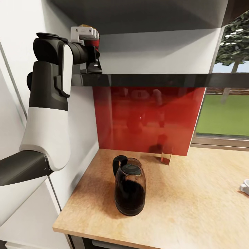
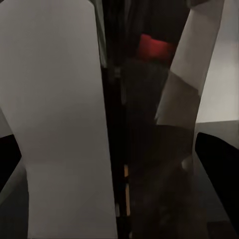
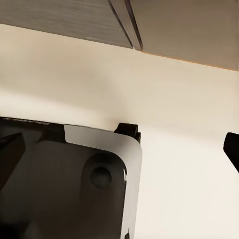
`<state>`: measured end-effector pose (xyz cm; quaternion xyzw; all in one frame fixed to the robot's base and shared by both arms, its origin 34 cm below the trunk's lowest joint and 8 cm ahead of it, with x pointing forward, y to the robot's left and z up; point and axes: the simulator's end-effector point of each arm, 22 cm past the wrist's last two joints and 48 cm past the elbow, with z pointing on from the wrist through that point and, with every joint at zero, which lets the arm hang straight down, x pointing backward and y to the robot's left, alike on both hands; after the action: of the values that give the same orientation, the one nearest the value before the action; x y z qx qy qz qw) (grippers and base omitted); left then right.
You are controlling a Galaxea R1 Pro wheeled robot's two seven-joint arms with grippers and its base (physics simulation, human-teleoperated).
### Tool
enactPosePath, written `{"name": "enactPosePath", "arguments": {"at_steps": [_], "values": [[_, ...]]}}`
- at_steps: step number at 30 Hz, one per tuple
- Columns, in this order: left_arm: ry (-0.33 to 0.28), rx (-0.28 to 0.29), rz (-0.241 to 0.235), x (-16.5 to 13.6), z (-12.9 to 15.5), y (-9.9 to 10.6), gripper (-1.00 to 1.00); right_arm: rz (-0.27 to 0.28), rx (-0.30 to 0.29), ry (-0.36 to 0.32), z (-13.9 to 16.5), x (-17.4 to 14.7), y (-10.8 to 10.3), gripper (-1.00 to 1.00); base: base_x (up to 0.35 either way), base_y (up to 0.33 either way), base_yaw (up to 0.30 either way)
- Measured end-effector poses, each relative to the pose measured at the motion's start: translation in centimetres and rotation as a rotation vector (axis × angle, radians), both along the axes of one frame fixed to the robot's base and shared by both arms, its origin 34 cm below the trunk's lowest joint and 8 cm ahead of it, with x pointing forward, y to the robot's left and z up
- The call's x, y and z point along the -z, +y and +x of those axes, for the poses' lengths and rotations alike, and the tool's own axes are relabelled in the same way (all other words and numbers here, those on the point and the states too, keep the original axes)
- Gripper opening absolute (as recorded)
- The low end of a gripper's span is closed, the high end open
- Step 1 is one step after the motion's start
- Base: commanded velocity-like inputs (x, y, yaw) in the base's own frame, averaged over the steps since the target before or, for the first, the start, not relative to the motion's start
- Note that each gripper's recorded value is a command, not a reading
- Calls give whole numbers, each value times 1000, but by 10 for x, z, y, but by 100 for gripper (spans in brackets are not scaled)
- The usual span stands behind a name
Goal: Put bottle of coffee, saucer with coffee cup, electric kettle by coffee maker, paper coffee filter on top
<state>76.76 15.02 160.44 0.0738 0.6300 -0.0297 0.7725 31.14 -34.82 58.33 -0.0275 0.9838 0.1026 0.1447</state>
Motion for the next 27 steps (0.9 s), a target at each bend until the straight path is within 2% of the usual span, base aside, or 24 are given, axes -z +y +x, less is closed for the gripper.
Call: {"name": "enactPosePath", "arguments": {"at_steps": [13,27], "values": [[-3,1,-1,-1,-1,0,-100,0,0,0,0,0,0,100,0,0,0],[-37,1,-4,-19,-12,1,-100,1,0,0,-1,-7,0,100,0,0,0]]}}
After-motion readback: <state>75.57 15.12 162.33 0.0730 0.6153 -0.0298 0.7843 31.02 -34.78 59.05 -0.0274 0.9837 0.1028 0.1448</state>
